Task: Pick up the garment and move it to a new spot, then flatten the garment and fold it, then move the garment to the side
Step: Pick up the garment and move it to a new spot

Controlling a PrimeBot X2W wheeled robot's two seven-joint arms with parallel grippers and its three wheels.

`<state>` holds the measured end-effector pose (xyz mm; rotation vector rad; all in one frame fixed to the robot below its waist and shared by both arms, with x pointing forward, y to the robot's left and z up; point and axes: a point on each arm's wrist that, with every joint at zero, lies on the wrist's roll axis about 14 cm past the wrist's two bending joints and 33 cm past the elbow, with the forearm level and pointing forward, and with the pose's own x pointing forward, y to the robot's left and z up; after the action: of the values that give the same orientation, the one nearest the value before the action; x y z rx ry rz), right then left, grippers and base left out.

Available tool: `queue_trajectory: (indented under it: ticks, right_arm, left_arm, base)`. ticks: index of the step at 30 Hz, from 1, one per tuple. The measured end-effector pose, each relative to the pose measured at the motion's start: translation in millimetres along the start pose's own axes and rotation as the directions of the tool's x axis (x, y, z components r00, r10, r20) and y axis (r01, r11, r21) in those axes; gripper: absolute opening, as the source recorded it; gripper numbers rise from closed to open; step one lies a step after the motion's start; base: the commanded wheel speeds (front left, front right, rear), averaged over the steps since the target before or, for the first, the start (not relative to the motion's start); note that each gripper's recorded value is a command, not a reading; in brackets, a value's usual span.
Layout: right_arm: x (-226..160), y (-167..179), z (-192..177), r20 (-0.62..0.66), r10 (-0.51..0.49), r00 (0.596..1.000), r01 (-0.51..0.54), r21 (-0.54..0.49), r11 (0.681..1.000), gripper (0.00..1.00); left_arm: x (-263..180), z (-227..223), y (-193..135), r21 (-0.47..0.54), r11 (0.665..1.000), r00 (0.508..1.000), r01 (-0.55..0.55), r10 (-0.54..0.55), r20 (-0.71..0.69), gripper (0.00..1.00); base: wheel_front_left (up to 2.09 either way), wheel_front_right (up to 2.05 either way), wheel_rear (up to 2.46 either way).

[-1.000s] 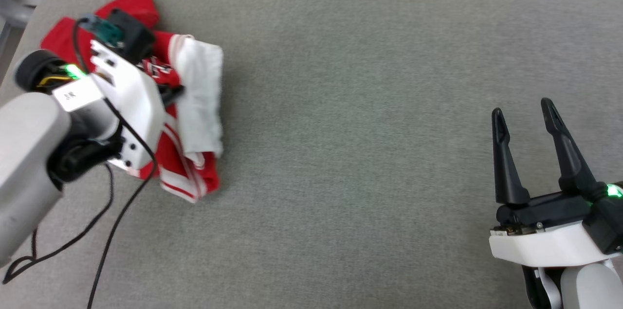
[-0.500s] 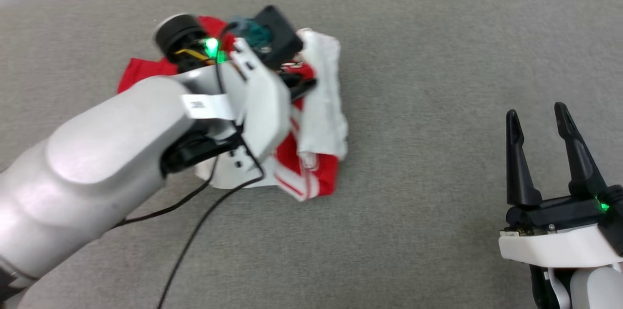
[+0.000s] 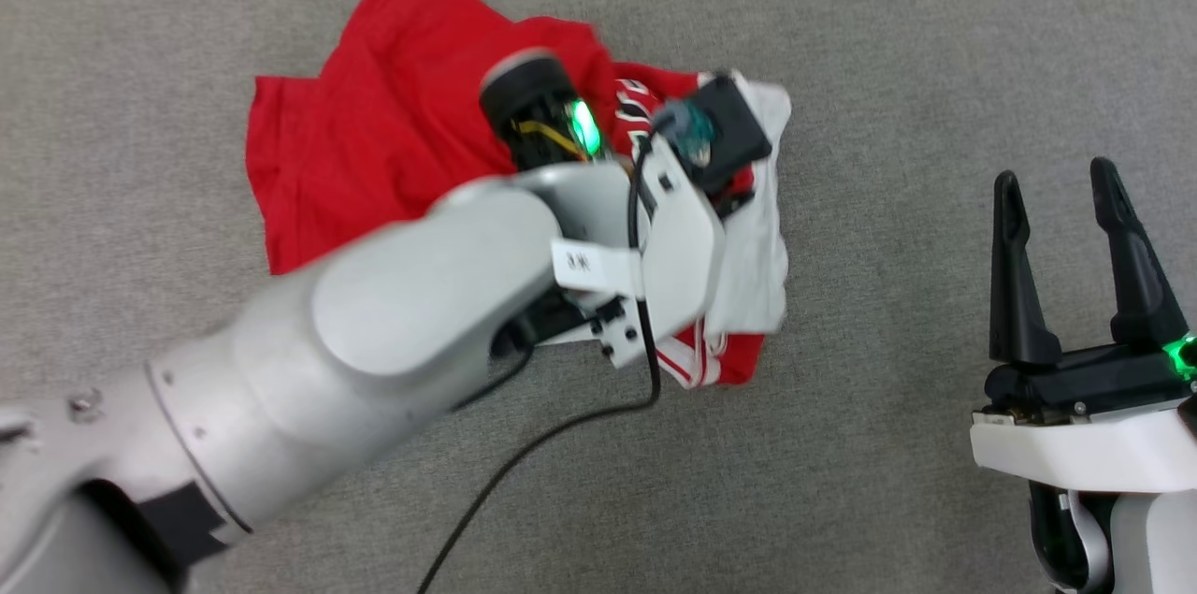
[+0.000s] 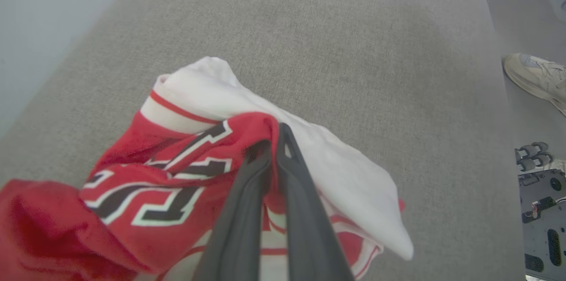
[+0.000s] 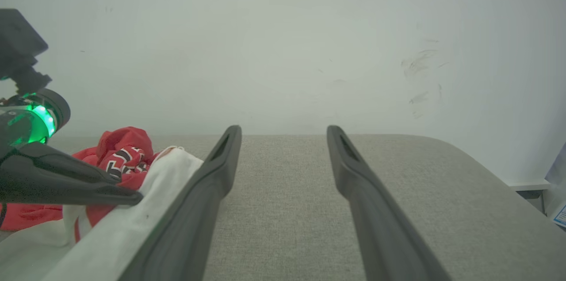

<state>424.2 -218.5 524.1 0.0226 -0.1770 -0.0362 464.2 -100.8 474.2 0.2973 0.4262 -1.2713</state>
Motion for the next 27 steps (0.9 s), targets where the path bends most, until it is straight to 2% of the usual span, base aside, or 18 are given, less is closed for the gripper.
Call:
queue_trajectory:
  ticks: [4, 8, 13, 14, 15, 20, 27]
  right_arm:
    - [3, -3, -7, -0.014, -0.007, 1.0, 0.007, -0.004, 1.0, 1.0]
    - [6, -3, -10, -0.02, -0.006, 1.0, 0.006, -0.006, 1.0, 1.0]
    - [8, -1, -10, -0.016, 0.0, 1.0, -0.001, -0.008, 1.0, 1.0]
    - [8, 0, -9, -0.014, 0.003, 1.0, -0.003, -0.008, 1.0, 1.0]
    - [8, 1, -8, -0.011, 0.006, 1.0, -0.006, -0.008, 1.0, 1.0]
    - [6, 7, 2, 0.013, 0.021, 1.0, -0.021, -0.002, 1.0, 1.0]
    - [-10, 15, 19, 0.04, 0.04, 0.998, -0.041, 0.014, 0.999, 1.0]
  left_arm:
    - [21, -35, -17, -0.053, 0.998, 0.997, 0.038, -0.041, -0.058, 0.0]
    - [28, -65, -24, -0.059, 0.998, 0.991, 0.033, -0.04, -0.125, 0.0]
    - [28, -66, -24, -0.056, 0.998, 0.995, 0.015, -0.021, -0.096, 0.0]
    - [27, -62, -21, -0.049, 0.999, 0.997, 0.004, -0.008, -0.07, 0.31]
    - [26, -59, -18, -0.045, 0.999, 0.999, -0.009, 0.007, -0.047, 1.0]
    - [11, -26, 4, -0.002, 0.995, 0.985, -0.102, 0.102, 0.137, 1.0]
    - [-35, 10, 26, 0.016, 0.966, 0.919, -0.259, 0.241, 0.311, 1.0]
  base:
    - [0.0, 0.0, 0.0]
    - [0.0, 0.0, 0.0]
    - [0.0, 0.0, 0.0]
    - [0.0, 0.0, 0.0]
    - [0.0, 0.0, 0.0]
    - [0.0, 0.0, 0.0]
    - [0.0, 0.0, 0.0]
